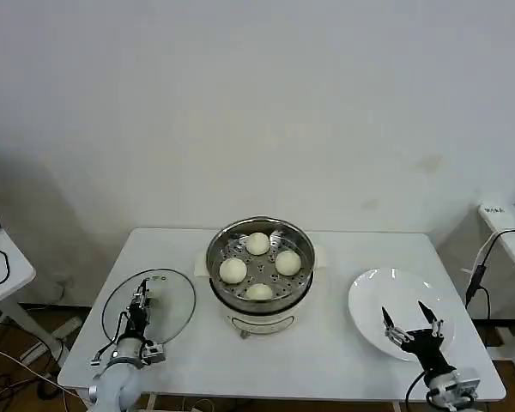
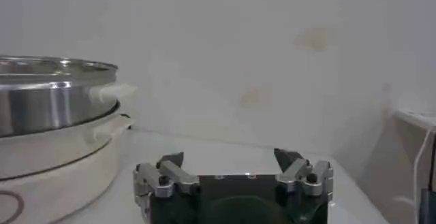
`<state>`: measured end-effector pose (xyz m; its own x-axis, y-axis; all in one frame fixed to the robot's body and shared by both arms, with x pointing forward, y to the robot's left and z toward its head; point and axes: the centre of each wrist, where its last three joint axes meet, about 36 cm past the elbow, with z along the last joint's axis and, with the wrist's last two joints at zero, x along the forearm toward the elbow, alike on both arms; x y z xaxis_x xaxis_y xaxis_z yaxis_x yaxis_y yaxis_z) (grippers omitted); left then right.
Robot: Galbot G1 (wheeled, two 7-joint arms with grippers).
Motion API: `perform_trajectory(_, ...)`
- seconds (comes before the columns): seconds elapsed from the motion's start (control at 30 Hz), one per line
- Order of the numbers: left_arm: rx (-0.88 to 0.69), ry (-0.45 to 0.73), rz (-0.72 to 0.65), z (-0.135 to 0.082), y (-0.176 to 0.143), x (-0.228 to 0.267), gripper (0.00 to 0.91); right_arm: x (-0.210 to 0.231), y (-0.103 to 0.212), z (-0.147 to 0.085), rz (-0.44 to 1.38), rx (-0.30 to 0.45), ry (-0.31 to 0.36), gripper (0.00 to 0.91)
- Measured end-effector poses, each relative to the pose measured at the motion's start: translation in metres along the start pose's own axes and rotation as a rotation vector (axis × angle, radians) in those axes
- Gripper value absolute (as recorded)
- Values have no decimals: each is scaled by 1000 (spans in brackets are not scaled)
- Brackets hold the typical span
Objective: Take steamed baozi put them in steamer then cover it.
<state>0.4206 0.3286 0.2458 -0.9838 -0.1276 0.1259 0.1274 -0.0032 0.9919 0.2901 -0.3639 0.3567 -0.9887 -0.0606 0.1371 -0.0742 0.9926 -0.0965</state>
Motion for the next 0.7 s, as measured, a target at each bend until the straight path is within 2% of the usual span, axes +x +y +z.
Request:
perform_trajectory(0.4, 19, -8, 2, -3, 0, 3, 0, 3, -1, 1, 1, 2, -3, 907)
perform_trajectory(0.7, 22, 16, -15, 3, 11, 8, 0, -3, 0, -1, 2, 11, -20, 907)
